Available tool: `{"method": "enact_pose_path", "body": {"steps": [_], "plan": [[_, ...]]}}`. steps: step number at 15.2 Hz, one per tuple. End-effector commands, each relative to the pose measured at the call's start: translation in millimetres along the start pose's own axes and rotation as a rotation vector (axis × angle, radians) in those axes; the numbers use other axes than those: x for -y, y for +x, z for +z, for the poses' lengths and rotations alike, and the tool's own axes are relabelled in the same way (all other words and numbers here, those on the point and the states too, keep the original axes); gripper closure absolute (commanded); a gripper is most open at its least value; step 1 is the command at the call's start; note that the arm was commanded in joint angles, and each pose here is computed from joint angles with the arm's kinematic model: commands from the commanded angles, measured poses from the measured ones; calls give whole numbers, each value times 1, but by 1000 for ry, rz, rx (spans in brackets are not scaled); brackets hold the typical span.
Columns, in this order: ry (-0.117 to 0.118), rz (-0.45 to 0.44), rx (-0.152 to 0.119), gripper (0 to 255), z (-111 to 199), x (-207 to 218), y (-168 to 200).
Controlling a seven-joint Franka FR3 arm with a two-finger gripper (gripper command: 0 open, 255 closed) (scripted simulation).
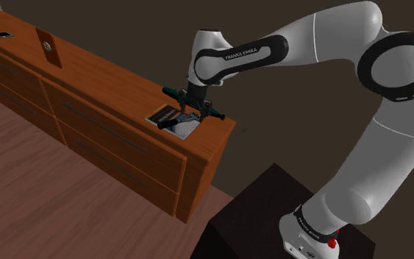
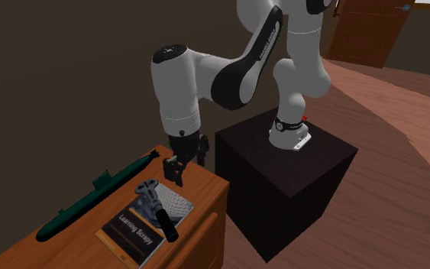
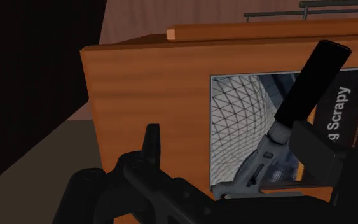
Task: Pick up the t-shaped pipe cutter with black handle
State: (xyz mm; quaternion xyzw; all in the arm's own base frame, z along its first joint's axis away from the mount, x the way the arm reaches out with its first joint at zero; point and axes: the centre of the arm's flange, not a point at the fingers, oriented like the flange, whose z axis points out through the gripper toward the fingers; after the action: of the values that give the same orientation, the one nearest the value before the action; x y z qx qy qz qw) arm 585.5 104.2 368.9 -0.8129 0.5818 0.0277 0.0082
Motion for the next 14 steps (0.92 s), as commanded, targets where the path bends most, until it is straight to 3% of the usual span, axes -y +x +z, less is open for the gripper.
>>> {"method": "enact_pose_path", "body": {"steps": [1,9,14], "plan": [[8,74,2,0,12,22,13],[36,340,12,0,62,89,63],[36,340,12,0,89,89,65]]}}
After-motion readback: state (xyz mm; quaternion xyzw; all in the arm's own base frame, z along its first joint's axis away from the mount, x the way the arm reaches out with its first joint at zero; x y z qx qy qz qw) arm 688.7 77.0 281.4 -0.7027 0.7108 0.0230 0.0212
